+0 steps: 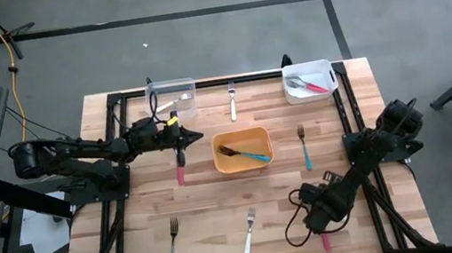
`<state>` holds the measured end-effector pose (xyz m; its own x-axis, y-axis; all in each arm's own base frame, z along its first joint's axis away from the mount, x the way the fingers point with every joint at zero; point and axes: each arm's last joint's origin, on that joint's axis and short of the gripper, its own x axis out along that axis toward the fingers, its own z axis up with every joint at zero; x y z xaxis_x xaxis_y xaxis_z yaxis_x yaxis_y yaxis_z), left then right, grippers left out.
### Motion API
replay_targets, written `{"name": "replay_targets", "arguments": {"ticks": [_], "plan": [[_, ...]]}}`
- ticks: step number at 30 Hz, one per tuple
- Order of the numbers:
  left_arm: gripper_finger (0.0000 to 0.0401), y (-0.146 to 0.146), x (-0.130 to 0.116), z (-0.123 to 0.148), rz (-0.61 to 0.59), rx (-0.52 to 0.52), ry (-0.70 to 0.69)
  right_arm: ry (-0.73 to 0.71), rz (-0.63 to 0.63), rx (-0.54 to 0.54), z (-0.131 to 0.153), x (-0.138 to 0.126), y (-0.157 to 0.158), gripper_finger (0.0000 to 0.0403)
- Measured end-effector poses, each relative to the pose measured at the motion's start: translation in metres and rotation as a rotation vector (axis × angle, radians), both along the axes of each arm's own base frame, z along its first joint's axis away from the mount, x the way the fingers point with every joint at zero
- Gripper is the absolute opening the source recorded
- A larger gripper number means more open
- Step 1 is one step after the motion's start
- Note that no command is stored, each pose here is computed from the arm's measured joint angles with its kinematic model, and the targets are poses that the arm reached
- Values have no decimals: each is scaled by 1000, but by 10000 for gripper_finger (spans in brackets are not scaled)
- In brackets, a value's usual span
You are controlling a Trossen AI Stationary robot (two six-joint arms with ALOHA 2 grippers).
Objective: Sort silverware by color (type)
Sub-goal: Put the white fork into the transparent bin
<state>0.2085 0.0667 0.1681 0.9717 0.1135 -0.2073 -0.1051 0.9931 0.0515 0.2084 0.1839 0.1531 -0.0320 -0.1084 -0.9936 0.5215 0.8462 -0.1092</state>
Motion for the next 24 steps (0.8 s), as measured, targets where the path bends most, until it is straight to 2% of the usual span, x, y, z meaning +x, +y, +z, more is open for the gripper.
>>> {"name": "replay_targets", "arguments": {"ticks": [7, 11, 17, 24], "plan": [[0, 0, 0, -1, 1, -4, 10, -19, -1, 8, 10, 5, 4, 124], [0, 0, 0, -1, 1, -4, 10, -60, 4, 45, 6, 8, 7, 142], [0, 0, 0, -1, 1, -5, 11, -41, 0, 27, -1, 4, 3, 171], [0, 0, 0, -1, 2, -14, 12, -32, -1, 6, -5, 1, -1, 156]]}}
